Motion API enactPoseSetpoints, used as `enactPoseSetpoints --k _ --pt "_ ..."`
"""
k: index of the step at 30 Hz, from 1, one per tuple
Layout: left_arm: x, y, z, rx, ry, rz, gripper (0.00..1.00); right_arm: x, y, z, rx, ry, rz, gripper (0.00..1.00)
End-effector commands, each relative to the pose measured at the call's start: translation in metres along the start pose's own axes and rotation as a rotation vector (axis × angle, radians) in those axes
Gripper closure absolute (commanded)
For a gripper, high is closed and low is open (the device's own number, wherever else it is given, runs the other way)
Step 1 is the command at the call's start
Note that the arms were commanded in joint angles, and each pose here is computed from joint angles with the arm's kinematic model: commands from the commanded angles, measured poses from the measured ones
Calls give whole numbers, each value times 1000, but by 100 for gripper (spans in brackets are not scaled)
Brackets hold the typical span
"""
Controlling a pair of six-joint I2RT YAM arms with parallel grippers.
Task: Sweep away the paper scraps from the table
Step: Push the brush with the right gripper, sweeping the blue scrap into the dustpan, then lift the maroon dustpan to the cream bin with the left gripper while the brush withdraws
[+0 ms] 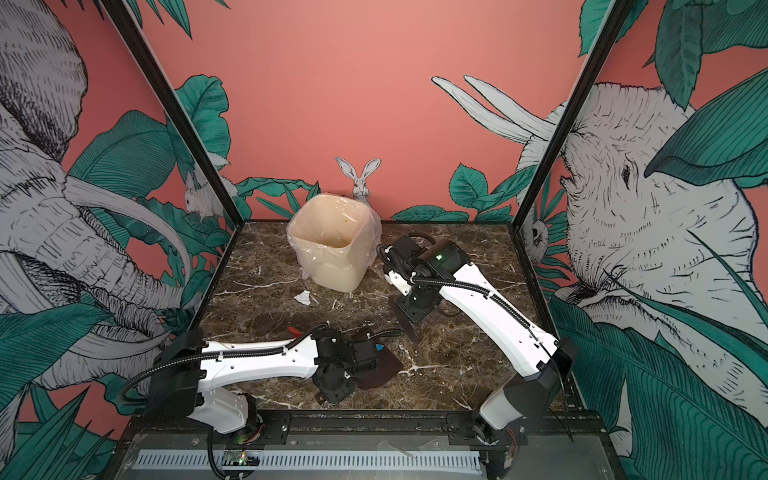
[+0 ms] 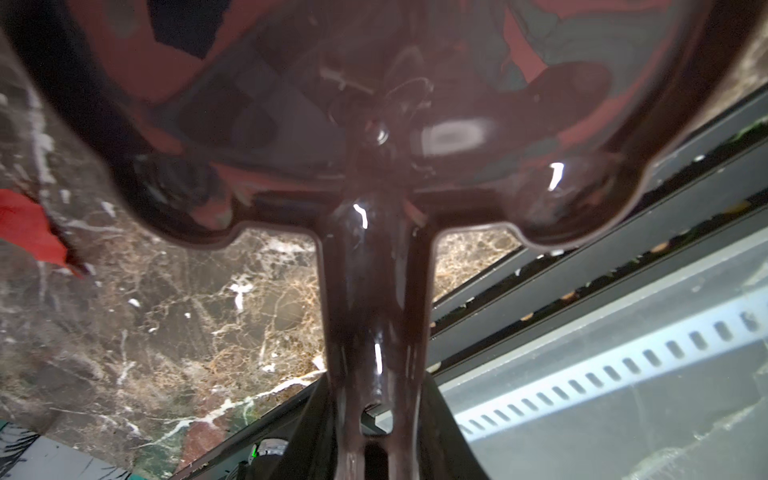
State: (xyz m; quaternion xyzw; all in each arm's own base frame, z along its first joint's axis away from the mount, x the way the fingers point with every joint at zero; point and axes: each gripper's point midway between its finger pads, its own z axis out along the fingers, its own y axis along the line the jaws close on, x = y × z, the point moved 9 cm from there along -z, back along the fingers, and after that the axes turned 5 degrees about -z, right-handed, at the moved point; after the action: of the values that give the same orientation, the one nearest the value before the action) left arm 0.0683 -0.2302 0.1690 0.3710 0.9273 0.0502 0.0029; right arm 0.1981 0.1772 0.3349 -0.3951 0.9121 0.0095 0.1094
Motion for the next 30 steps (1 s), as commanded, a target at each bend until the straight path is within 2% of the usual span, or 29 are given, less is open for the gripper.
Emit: enactPoseSetpoints --k 1,10,21,30 --pt "0 12 -22 -42 -119 -29 100 15 -16 -15 71 -52 72 100" --pt "4 32 -66 -111 -318 -61 100 29 -22 -11 26 -96 139 100" --pt "19 54 -131 -132 -416 -120 100 39 -14 -7 -46 -140 150 100" --pt "43 85 -173 -173 -401 -234 100 29 -13 -13 -85 -163 130 100"
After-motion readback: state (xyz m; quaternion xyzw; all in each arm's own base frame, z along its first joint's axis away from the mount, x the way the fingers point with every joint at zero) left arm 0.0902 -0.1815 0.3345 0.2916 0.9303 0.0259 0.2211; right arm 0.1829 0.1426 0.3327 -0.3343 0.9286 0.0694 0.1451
